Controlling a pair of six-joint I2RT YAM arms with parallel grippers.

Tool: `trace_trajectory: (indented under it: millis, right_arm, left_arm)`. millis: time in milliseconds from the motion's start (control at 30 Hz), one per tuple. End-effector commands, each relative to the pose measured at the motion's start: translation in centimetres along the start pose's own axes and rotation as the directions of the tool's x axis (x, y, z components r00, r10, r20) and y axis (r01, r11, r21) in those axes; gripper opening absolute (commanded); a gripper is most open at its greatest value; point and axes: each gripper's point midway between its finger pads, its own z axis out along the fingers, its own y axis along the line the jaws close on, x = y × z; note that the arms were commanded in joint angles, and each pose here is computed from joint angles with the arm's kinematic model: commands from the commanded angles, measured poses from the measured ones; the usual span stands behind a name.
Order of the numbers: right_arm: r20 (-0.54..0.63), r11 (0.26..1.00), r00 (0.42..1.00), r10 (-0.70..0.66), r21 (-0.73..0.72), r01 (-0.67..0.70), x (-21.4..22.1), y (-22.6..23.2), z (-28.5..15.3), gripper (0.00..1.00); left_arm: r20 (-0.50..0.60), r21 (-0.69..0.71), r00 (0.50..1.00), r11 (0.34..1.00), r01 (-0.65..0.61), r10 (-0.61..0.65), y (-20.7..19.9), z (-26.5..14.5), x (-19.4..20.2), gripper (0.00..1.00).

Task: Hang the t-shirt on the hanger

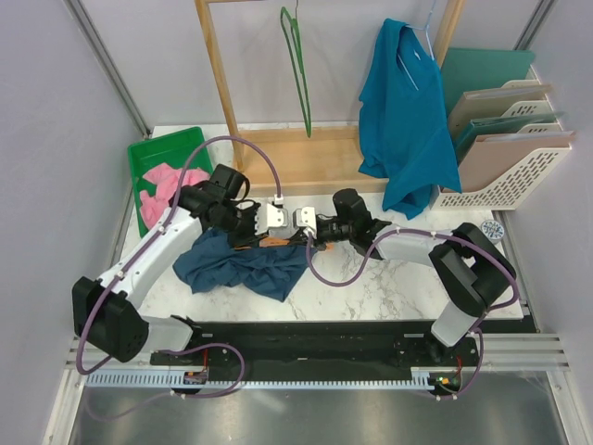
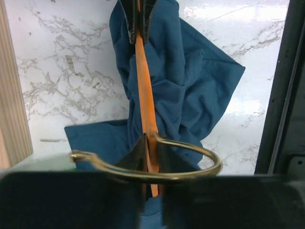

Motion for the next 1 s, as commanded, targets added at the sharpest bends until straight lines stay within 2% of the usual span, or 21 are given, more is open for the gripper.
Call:
trace_trajectory:
  millis: [0, 33, 67, 133, 167, 233, 300, 433, 500, 567, 633, 767, 967]
  right_arm:
    - [0.041, 0.997, 0.996, -0.08, 0.024, 0.079, -2.1, -1.5, 0.4, 0.0]
    - [0.034, 0.997, 0.997, -0.069, 0.023, 0.069, -2.0, -1.5, 0.2, 0.0]
    - [0.026, 0.998, 0.998, -0.059, 0.017, 0.059, -1.8, -1.3, 0.2, 0.0]
    - [0.004, 0.999, 0.999, -0.037, 0.006, 0.037, -1.0, -0.8, 0.0, 0.0]
    - [0.004, 1.0, 1.0, -0.029, 0.006, 0.029, -1.0, -0.8, 0.0, 0.0]
    - [-0.002, 1.0, 1.0, -0.015, -0.002, 0.015, -0.8, -0.4, -0.1, 0.0]
    - [-0.004, 1.0, 1.0, -0.008, -0.005, 0.008, -0.7, -0.2, -0.1, 0.0]
    - [-0.006, 1.0, 1.0, -0.01, -0.005, 0.01, -0.9, -0.2, -0.4, 0.0]
    - [-0.008, 0.999, 0.999, -0.033, -0.021, 0.033, -0.9, 0.5, -0.6, 0.0]
    - [-0.012, 0.993, 0.993, -0.116, -0.031, 0.116, -1.4, 0.9, -1.0, 0.0]
    - [-0.021, 0.988, 0.989, -0.147, -0.057, 0.146, -1.5, 1.7, -1.6, 0.0]
    - [-0.043, 0.971, 0.971, -0.236, -0.062, 0.233, -1.2, 2.2, -2.2, 0.0]
    - [-0.059, 0.944, 0.942, -0.331, -0.019, 0.33, -1.5, 1.7, -2.7, 0.0]
  left_arm:
    - [0.136, -0.037, 0.986, 0.994, 0.106, -0.1, -1.0, -3.4, -3.0, 0.44]
    - [0.16, -0.085, 0.98, 0.988, 0.133, -0.118, -0.2, -4.2, -2.8, 0.5]
    - [0.18, -0.112, 0.975, 0.982, 0.152, -0.13, -0.4, -5.1, -2.6, 0.64]
    - [0.204, -0.162, 0.964, 0.966, 0.203, -0.168, 0.2, -6.5, -1.8, 0.68]
    - [0.222, -0.172, 0.954, 0.956, 0.239, -0.199, 0.3, -7.1, -1.7, 0.82]
    - [0.219, -0.194, 0.943, 0.936, 0.293, -0.25, 0.1, -8.2, -0.6, 0.93]
    - [0.166, -0.216, 0.942, 0.921, 0.324, -0.292, 0.0, -8.4, 1.2, 0.93]
    - [0.037, -0.224, 0.906, 0.88, 0.419, -0.422, -0.4, -7.0, 7.9, 0.89]
    - [0.043, -0.201, 0.902, 0.881, 0.428, -0.429, -0.1, -6.8, 8.3, 0.75]
    - [0.057, -0.17, 0.893, 0.877, 0.449, -0.446, 0.6, -6.9, 8.2, 0.63]
    - [0.092, -0.137, 0.894, 0.884, 0.447, -0.438, 1.1, -7.2, 7.1, 0.62]
    - [0.082, -0.013, 0.896, 0.898, 0.439, -0.437, -0.1, -6.0, 6.6, 0.66]
    - [0.043, 0.084, 0.904, 0.903, 0.422, -0.426, -2.1, -4.0, 6.3, 0.69]
